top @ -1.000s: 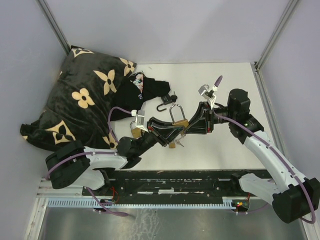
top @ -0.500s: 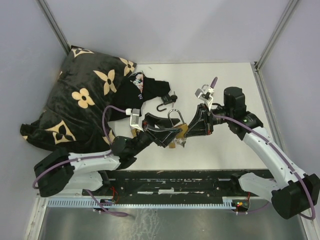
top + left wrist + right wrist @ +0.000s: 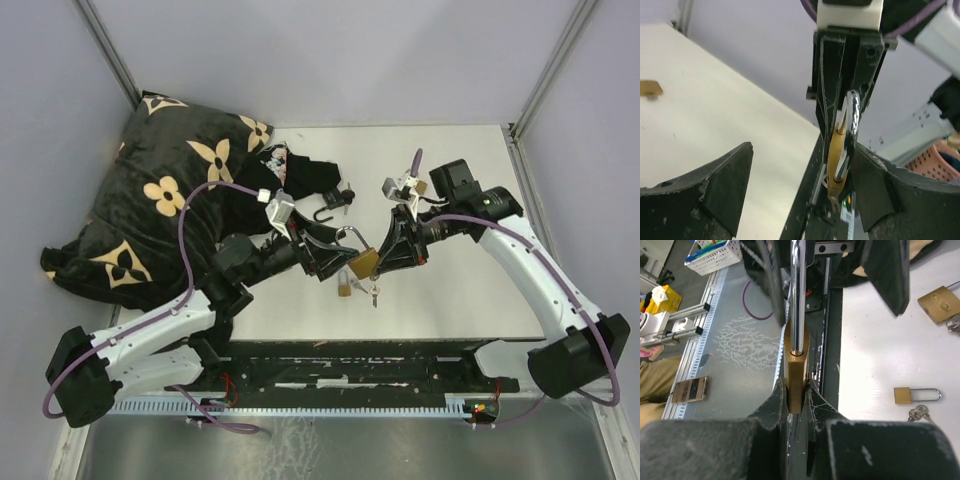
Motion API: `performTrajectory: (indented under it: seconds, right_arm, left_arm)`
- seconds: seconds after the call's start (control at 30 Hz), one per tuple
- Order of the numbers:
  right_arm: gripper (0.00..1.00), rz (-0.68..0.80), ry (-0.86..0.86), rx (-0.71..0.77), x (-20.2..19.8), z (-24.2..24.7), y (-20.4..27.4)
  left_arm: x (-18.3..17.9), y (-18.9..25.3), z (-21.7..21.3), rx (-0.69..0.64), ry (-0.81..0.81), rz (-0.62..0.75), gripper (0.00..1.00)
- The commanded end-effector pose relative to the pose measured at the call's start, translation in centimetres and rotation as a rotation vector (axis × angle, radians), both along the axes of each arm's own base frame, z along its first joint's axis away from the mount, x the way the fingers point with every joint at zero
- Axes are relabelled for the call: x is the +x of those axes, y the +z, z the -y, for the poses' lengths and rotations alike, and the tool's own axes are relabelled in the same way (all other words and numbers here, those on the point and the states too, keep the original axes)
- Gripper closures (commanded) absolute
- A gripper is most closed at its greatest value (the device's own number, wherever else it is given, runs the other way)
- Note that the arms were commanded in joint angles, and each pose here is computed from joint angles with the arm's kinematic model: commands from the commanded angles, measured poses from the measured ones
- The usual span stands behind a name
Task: Lock with the key
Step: Lock the lock.
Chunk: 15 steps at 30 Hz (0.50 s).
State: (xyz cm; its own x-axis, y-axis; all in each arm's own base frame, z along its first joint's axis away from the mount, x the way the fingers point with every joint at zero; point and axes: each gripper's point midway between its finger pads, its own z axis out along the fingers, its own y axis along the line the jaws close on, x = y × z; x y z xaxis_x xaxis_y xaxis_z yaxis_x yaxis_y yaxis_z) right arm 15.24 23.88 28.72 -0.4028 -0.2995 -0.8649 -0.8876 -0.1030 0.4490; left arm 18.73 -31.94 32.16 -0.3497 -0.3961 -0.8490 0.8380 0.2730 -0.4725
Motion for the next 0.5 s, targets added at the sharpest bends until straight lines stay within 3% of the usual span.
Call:
performTrajectory:
  seconds: [0.0,0.27,0.47]
  right_arm:
    - [0.98,0.055,0.134,-0.009,-2.2,0.9,0.5]
    - [0.98,0.059,0.192,-0.057,-2.2,1.4,0.2]
    - [0.98,0.092,0.134,-0.066,-1.1,1.0,0.5]
  left_arm:
    - [-2.5,-0.3,1.7,0.143,-0.208,0.034,0.17]
    - [-3.5,0.0,3.0,0.238,-0.372,0.07,0.38]
    - [-4.0,-2.1,3.5,0.317,-0.47,0.002,0.41]
